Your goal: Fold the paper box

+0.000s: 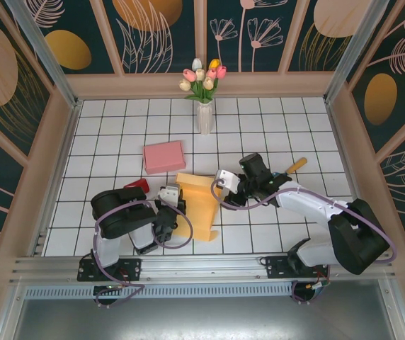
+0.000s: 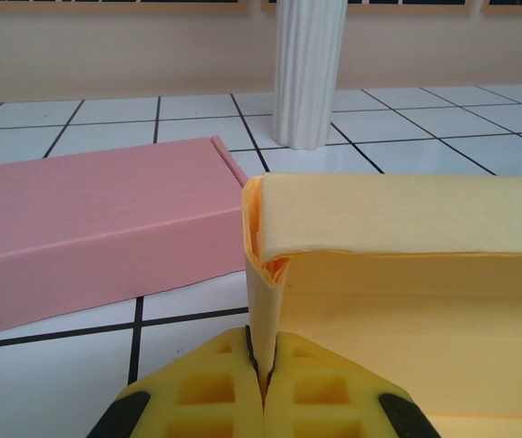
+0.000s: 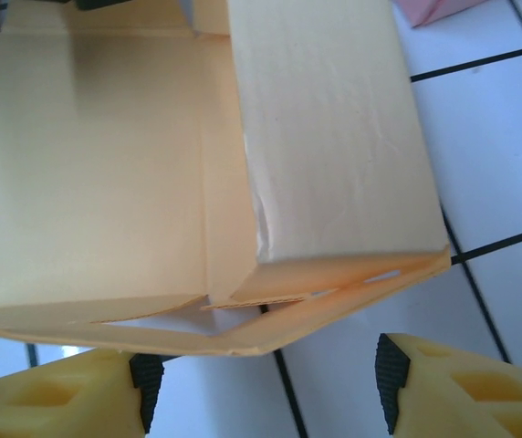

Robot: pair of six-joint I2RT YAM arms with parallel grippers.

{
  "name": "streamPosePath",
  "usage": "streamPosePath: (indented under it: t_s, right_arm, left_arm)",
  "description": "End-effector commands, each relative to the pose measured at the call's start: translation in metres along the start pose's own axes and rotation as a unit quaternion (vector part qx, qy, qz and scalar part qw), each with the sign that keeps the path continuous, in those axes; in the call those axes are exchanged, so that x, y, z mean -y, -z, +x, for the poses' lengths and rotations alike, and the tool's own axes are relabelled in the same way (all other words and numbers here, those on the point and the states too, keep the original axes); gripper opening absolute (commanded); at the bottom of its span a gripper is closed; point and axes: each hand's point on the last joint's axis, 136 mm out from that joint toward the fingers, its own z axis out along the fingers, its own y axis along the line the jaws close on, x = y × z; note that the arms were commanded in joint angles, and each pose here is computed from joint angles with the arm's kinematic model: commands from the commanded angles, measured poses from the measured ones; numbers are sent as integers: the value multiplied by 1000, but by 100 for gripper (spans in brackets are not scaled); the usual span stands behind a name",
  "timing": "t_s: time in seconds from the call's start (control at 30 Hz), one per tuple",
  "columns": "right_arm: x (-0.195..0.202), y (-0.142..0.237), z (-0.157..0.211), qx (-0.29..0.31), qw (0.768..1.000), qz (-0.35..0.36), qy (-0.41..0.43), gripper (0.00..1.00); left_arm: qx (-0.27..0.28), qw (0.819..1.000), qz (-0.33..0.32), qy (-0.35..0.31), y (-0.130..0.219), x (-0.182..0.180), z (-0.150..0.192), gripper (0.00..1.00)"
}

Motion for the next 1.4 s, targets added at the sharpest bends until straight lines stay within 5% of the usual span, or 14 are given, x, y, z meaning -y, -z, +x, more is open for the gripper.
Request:
streamPosePath:
  t_s: [0.0,0.8,1.37]
  right_arm:
    - [-9,5,-4,10,1000,-29,7,67]
    - [-2,-7,-13,25,999,-29,-37,68]
    - [48,-1,-17,54,987,119,-90,68]
  left_arm:
    - [6,1000,25,14,2,9,-2,0]
    - [5,1000,29,12,0,12,-3,0]
    - [-4,999,37,13,-3,18,3,0]
